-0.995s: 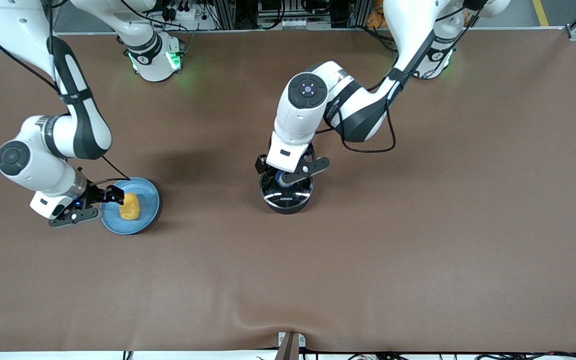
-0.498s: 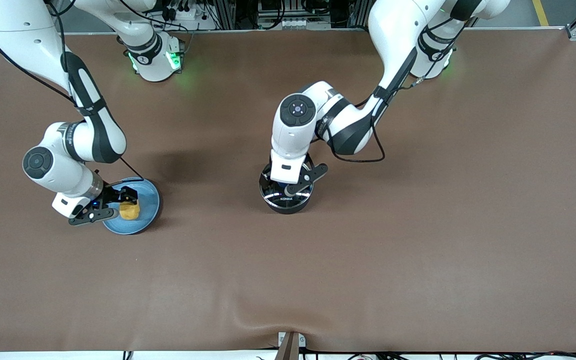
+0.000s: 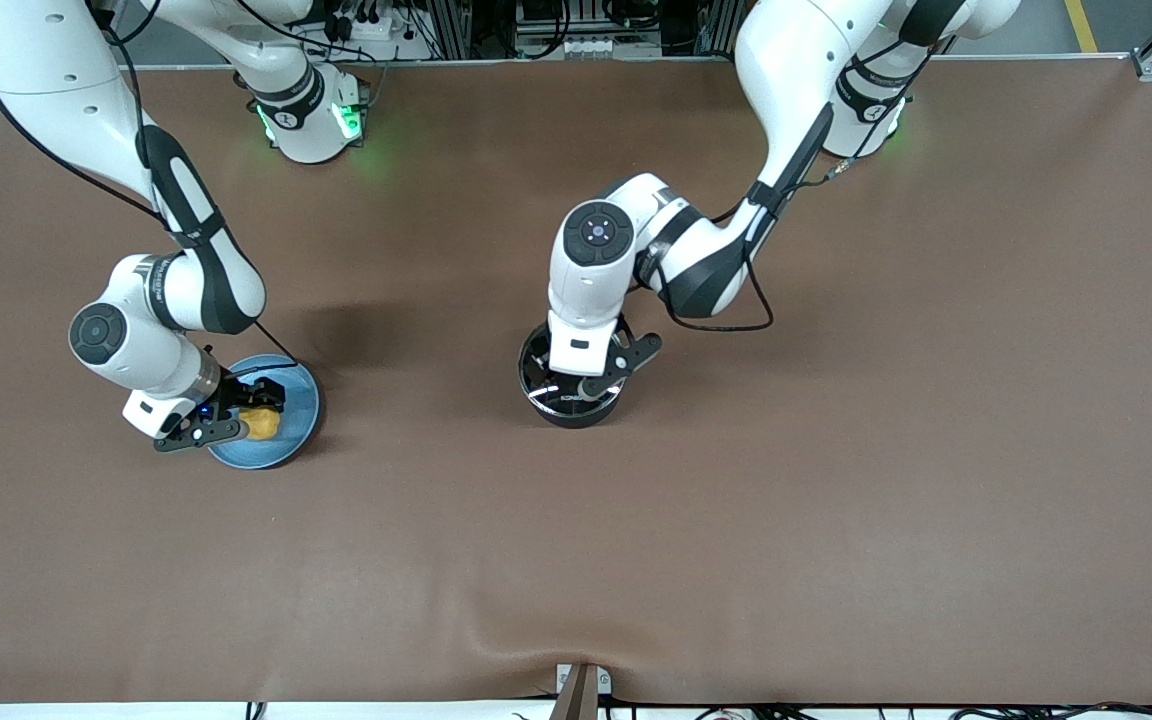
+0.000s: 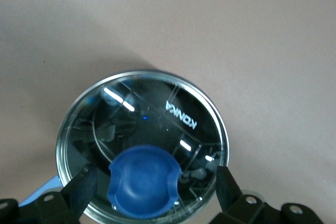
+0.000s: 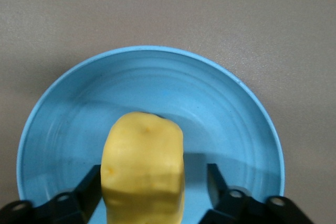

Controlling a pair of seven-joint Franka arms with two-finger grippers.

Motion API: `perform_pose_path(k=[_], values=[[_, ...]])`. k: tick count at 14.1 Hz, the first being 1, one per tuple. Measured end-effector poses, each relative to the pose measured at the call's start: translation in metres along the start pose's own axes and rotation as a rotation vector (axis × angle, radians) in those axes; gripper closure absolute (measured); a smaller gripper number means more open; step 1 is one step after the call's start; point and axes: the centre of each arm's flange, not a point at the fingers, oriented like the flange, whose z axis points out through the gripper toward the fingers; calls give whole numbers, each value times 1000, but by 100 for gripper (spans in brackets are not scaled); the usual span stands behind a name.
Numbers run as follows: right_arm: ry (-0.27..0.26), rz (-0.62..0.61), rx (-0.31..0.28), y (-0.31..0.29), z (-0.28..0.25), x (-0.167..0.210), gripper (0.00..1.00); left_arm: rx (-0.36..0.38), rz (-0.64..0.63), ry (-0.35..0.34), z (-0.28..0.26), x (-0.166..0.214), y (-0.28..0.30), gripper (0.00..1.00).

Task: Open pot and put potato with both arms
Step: 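Grasp the lid knob with the left gripper while the right gripper grasps the potato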

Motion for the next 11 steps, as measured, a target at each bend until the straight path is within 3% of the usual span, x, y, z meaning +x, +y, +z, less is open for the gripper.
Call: perform_pose_path(k=[2, 3, 6, 11], values=[[2, 0, 0, 0, -1, 0, 41, 1, 11, -1, 1, -9, 1, 0], [3, -1, 0, 0, -3, 1, 45, 3, 14, -2, 1, -11, 1, 0], [-28, -7, 15, -2, -33, 8, 45, 20, 14, -1, 9, -10, -1, 0], [-39, -20, 36, -6, -185, 22, 45, 71, 23, 7, 45, -8, -8, 0]])
